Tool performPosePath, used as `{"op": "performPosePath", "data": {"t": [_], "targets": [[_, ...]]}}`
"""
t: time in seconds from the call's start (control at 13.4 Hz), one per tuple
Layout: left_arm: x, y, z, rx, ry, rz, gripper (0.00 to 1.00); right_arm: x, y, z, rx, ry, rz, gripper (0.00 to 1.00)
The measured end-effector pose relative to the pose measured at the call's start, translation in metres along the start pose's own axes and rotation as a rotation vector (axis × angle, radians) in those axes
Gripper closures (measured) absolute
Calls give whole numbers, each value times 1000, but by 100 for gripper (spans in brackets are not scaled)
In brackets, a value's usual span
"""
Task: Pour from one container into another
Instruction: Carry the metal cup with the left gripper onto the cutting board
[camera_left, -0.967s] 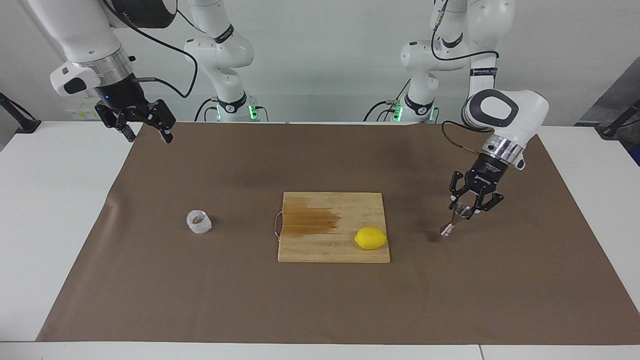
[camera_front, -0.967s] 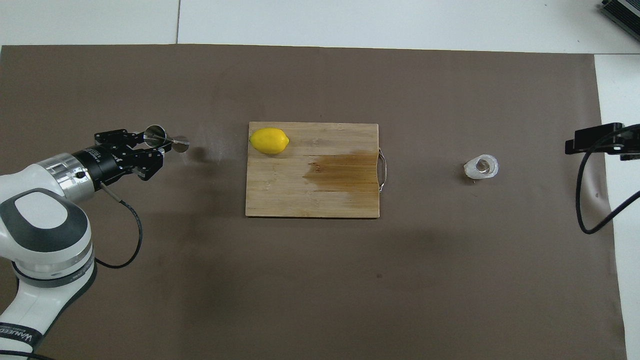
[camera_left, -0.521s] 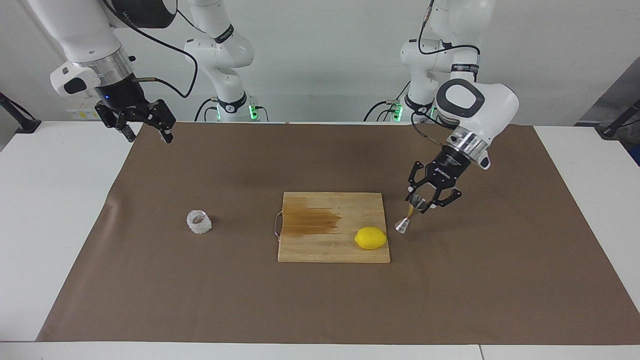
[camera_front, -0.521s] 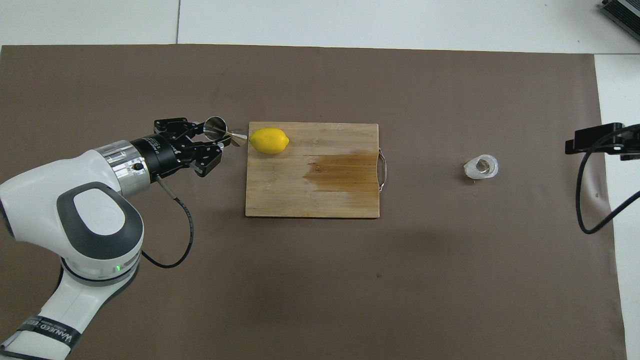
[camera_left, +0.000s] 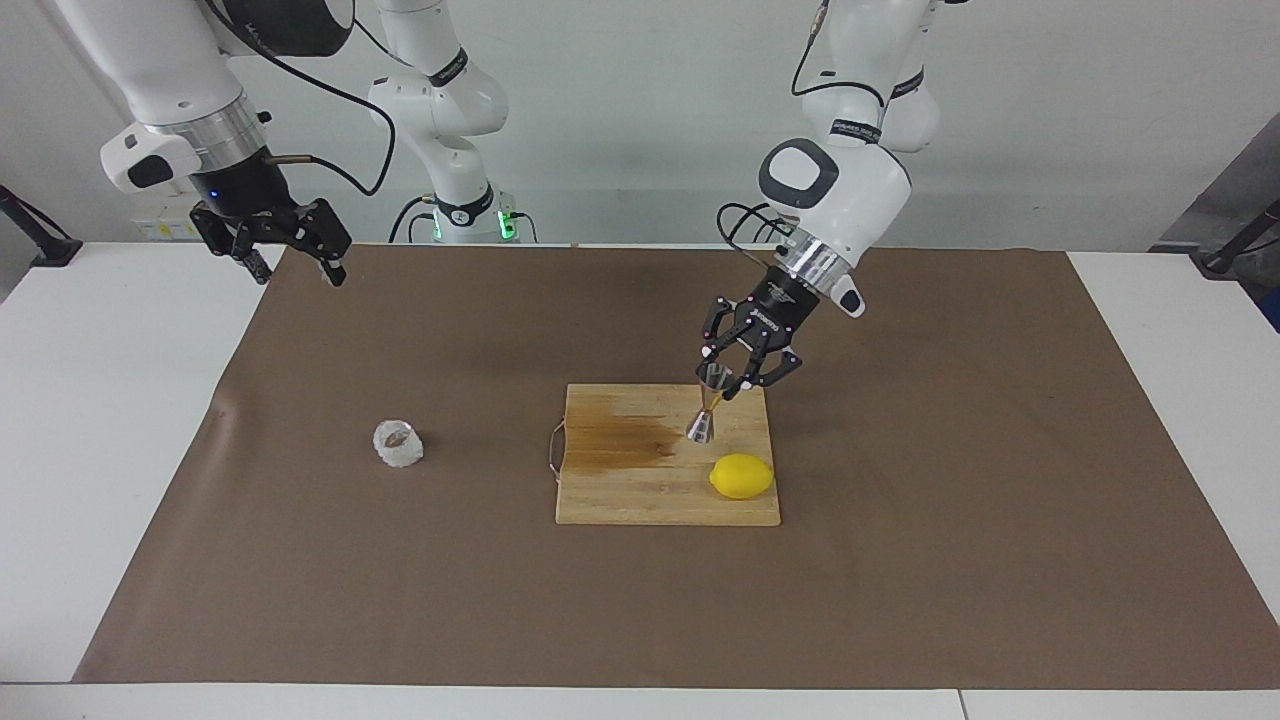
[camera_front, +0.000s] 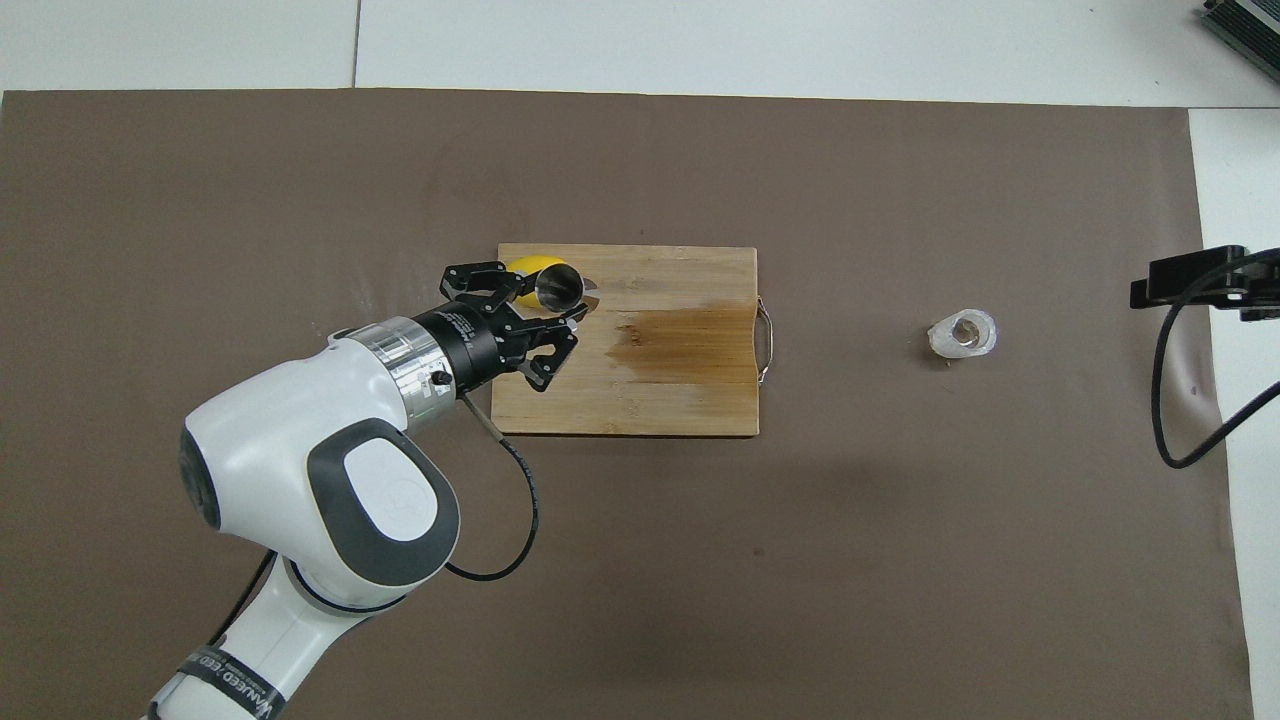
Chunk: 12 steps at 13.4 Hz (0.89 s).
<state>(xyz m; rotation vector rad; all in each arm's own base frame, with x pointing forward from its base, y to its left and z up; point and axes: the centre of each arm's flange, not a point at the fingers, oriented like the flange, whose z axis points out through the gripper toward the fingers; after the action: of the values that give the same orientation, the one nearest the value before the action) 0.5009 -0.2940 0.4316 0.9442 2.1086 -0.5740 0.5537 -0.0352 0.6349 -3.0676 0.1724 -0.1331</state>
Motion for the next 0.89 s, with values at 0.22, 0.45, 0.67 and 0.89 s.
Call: {"op": "performPosePath", "data": {"t": [0.22,0.45,0.67,0.89], "targets": [[-3,-13,31,24,15,10,51,0,0,0,0,0,0,0],[-1,-31,64,39,41,43,51,0,0,0,0,0,0,0],[7,-51,86,56,74,71,51,0,0,0,0,0,0,0],[13,-61,95,70,91,87,51,0,0,0,0,0,0,0]]}}
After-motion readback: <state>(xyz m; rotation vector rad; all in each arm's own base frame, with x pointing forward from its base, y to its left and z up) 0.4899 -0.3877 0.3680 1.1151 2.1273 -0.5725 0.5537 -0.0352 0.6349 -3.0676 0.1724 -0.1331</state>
